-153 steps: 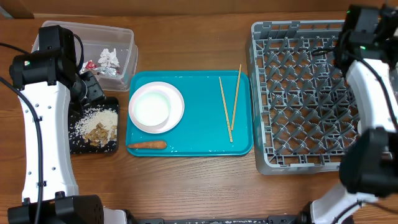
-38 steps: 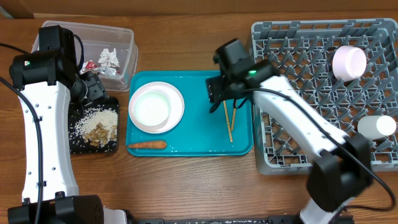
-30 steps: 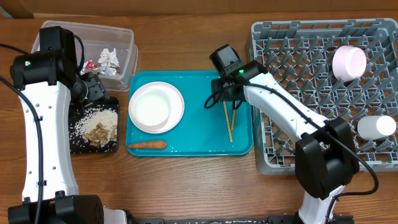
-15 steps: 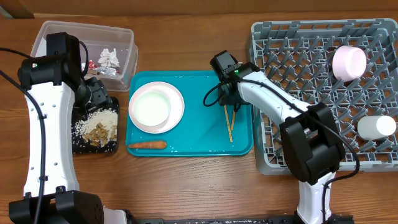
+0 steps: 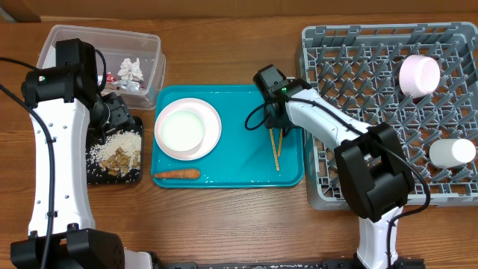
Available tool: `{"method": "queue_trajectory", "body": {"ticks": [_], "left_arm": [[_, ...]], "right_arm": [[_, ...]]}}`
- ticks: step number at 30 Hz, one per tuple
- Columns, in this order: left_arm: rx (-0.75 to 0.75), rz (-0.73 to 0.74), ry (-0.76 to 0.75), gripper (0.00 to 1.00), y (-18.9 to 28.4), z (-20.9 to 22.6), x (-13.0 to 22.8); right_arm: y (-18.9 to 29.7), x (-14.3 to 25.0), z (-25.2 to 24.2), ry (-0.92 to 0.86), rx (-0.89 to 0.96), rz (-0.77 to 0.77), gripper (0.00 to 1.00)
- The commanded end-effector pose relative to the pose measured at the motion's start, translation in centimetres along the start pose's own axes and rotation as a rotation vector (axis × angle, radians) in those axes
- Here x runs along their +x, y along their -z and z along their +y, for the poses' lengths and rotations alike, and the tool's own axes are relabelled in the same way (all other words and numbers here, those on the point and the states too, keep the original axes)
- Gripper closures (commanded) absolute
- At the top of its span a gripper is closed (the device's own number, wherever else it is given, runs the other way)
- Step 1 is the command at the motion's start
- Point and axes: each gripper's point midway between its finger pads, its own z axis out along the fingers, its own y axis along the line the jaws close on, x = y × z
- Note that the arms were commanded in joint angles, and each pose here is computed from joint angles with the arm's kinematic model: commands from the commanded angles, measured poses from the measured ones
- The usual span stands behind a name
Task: Sort waste into correct bins and load items into the dishwasher
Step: 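Grasp one wooden chopstick with the right gripper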
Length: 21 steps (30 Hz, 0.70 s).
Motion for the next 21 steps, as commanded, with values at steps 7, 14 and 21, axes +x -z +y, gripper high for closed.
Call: {"method": "queue_trajectory", "body": {"ticks": [7, 14, 21], "left_arm": [[0.008, -0.002, 0.007, 0.29, 0.1, -0.3, 0.1], [0.008, -0.002, 0.007, 0.29, 0.1, -0.3, 0.1], [0.008, -0.001, 0.007, 0.29, 0.1, -0.3, 0.1]], "right_arm": [[-0.7, 1.0, -0.1, -0.009, 0.0, 0.017, 0.58], [-1.5, 2.8, 0.1, -0.025, -0.029, 0.076, 0.65], [-1.6, 3.1, -0.1, -0.027, -0.022, 0.086, 0.81]]}}
